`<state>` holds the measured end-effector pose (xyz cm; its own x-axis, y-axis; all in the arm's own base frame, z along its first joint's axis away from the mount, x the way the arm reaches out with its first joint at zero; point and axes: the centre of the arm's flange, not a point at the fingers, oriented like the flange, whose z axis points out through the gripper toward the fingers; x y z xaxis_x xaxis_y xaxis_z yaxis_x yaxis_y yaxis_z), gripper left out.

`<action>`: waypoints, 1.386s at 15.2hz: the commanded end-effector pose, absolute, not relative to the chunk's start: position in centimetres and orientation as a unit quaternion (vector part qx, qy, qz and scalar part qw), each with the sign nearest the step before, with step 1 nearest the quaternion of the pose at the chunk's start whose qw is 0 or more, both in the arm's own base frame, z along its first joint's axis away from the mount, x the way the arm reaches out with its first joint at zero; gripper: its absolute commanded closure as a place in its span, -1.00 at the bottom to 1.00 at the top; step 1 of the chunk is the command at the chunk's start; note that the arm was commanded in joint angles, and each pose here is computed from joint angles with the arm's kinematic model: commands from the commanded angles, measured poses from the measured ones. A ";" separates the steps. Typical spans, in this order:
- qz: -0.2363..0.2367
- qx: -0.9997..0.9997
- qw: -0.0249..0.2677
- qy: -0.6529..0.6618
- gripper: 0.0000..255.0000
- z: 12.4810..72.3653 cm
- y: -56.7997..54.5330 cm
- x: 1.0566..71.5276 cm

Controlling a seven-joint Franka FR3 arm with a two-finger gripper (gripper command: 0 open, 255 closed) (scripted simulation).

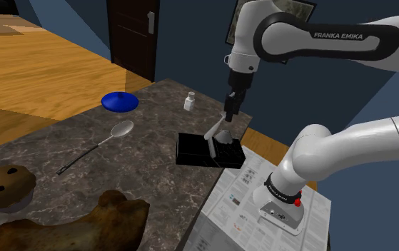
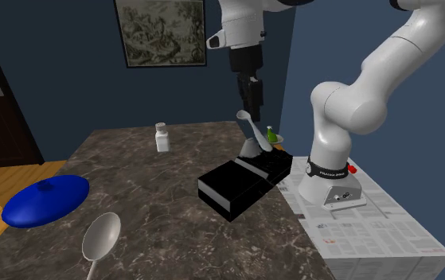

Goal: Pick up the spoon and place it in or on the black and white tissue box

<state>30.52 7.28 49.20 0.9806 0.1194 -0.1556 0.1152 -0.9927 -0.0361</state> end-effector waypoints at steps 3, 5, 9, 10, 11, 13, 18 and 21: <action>0.079 -0.995 0.013 -0.059 1.00 47.1 7.3 30.5; 0.079 -0.995 0.013 -0.059 1.00 46.0 7.3 30.5; 0.079 -0.995 0.013 -0.059 1.00 43.9 7.3 30.5; 0.079 -0.995 0.013 -0.059 1.00 43.4 7.3 30.5; 0.079 -0.995 0.013 -0.059 1.00 43.4 7.3 30.5; 0.079 -0.995 0.013 -0.059 1.00 43.4 7.3 30.5; 0.079 -0.995 0.013 -0.059 -1.00 43.4 7.3 30.5; 0.079 -0.995 0.013 -0.059 -1.00 43.4 7.3 30.5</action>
